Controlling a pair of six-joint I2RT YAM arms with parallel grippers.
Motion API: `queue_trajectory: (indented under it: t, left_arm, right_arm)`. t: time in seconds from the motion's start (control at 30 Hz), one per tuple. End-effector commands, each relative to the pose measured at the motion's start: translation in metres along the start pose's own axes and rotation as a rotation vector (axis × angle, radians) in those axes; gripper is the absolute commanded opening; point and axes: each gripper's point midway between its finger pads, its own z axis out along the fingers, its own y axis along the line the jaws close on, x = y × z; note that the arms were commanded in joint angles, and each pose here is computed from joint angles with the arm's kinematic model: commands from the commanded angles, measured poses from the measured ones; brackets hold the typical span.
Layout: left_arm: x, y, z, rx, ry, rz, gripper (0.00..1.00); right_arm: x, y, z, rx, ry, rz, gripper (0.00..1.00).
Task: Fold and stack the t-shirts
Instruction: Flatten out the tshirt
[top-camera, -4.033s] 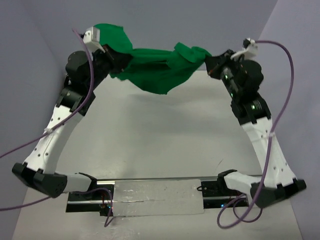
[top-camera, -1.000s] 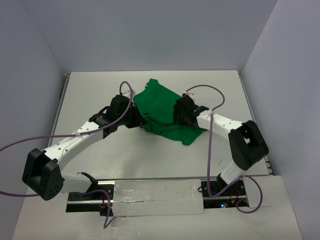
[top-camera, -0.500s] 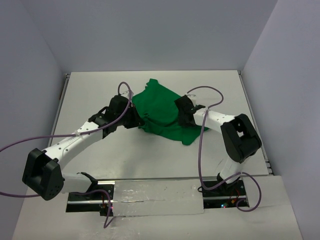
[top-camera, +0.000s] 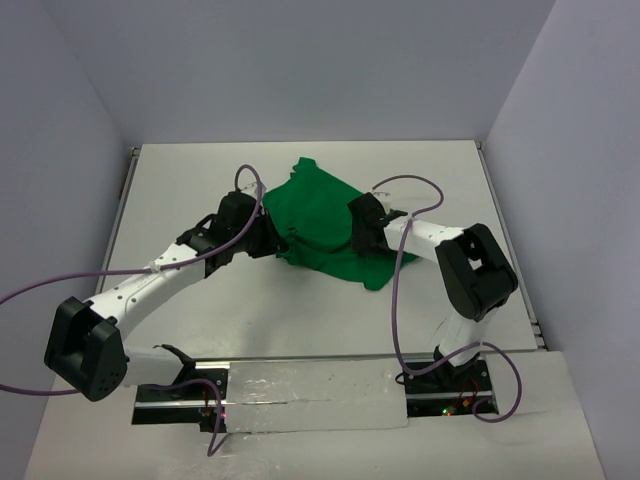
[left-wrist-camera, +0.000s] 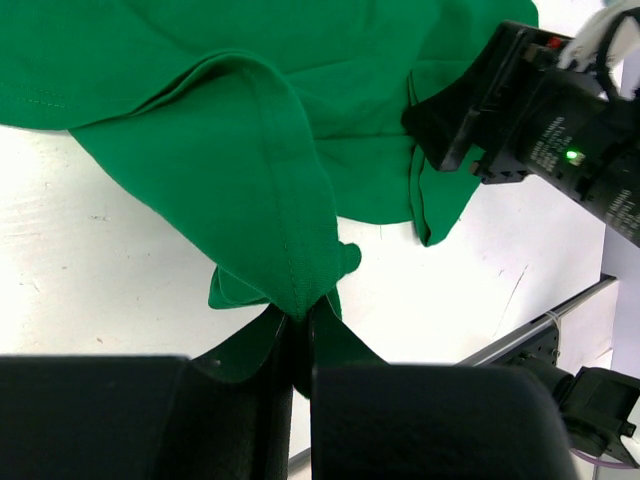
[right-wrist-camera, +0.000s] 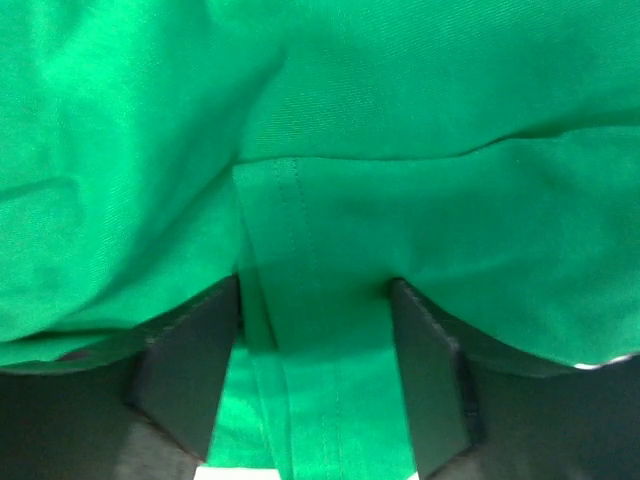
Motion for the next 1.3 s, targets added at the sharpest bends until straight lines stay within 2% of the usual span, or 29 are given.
queue_trajectory:
  t: [0.0,0.17,0.27,0.3,0.43,0.67,0.83,0.9,0.93,1.1,1.2,1.27]
  left_arm:
    - [-0.015,-0.014,-0.004,0.055,-0.047,-0.004,0.1]
    - [-0.014,-0.011,0.001,0.038,-0.038,-0.01,0.1]
    - [-0.015,-0.009,0.001,0.03,-0.038,-0.01,0.1]
    - [-0.015,-0.008,0.001,0.029,-0.037,-0.009,0.1]
    - [-0.02,0.001,-0.008,0.012,-0.055,-0.011,0.1]
    - [-0.026,0.042,-0.024,-0.013,-0.086,-0.09,0.1]
    - [-0.024,0.058,-0.02,-0.048,-0.081,-0.134,0.1]
    - [-0.023,0.066,-0.018,-0.074,-0.084,-0.155,0.1]
    - [-0.024,0.067,-0.017,-0.072,-0.084,-0.161,0.1]
    - [-0.021,0.071,-0.013,-0.07,-0.077,-0.174,0.1]
    - [-0.022,0.072,-0.013,-0.075,-0.081,-0.176,0.1]
    - [-0.026,0.07,-0.013,-0.065,-0.084,-0.18,0.1]
  right_arm:
    - [-0.001,-0.001,0.012,0.034,-0.009,0.012,0.64]
    - [-0.003,-0.008,0.004,0.054,-0.034,0.037,0.42]
    - [-0.023,-0.019,-0.022,0.072,-0.116,0.071,0.28]
    - [-0.028,-0.023,-0.029,0.077,-0.138,0.075,0.27]
    - [-0.049,-0.047,-0.062,0.092,-0.229,0.123,0.15]
    - [-0.047,-0.066,-0.078,0.035,-0.26,0.191,0.15]
    - [-0.029,-0.062,-0.066,0.011,-0.21,0.191,0.25]
    - [-0.021,-0.061,-0.06,0.001,-0.188,0.197,0.25]
    - [-0.018,-0.06,-0.058,-0.006,-0.181,0.201,0.25]
    - [-0.005,-0.055,-0.05,-0.04,-0.148,0.209,0.09]
    - [-0.006,-0.054,-0.051,-0.048,-0.151,0.218,0.09]
    - [-0.024,-0.052,-0.064,-0.075,-0.186,0.238,0.09]
